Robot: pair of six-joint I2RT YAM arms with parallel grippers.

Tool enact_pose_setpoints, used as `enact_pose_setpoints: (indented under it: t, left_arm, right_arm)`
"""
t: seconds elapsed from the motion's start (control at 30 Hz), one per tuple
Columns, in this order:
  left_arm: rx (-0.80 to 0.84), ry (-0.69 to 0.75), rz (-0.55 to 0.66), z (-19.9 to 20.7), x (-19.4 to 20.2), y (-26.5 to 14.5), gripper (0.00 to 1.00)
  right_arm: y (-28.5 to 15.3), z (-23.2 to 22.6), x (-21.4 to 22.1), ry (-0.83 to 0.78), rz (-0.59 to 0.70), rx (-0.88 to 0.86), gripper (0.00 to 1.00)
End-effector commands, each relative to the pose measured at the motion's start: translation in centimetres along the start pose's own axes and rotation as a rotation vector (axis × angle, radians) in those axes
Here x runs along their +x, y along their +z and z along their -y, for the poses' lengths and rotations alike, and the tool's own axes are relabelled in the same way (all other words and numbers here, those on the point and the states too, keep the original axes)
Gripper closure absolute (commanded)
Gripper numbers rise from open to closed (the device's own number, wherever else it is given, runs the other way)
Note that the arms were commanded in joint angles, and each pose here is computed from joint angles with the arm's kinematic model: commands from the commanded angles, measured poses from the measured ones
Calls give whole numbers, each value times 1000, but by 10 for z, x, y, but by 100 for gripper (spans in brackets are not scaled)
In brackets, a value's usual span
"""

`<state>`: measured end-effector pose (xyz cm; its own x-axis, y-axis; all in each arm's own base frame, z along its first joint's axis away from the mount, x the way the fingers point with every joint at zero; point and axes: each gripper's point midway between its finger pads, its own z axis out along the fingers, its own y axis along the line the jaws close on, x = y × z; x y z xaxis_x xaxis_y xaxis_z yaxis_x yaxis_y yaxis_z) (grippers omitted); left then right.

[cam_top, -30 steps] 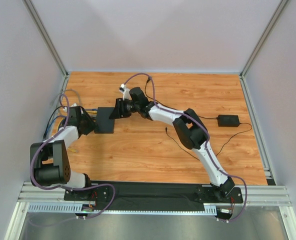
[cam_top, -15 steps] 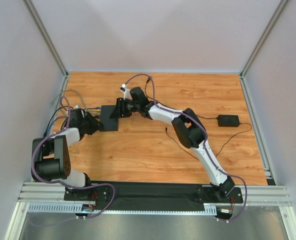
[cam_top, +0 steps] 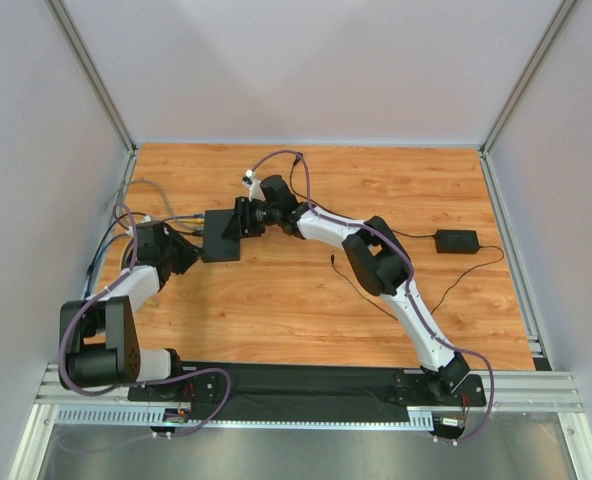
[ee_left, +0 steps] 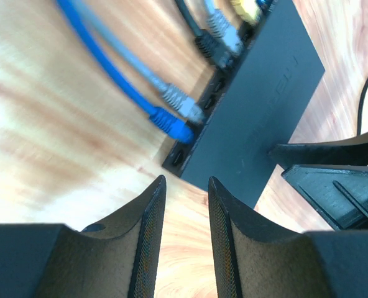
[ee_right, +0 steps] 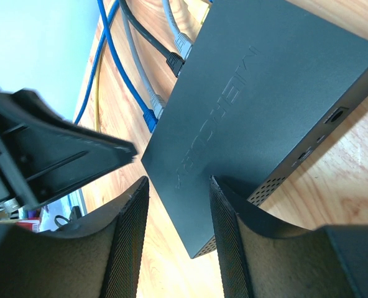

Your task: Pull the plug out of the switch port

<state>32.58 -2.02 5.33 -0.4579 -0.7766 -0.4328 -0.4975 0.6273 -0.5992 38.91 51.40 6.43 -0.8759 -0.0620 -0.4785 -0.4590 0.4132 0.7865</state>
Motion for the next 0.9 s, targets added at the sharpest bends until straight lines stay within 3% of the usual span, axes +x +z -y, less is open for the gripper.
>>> enact_pose_setpoints:
  t: [0.0,0.5,0.87]
  left_arm:
    - [-1,-96,61,0,-6,-4,59]
    - [110,-376,219,-13,-14,8,57]
    - [167,-477,169,-18,-4,33,58]
  right_arm:
    - [5,0,-3,5,4,-21,55]
    - [5,2,-4,7,-2,-23,55]
    - [5,3,-6,2,0,-21,56]
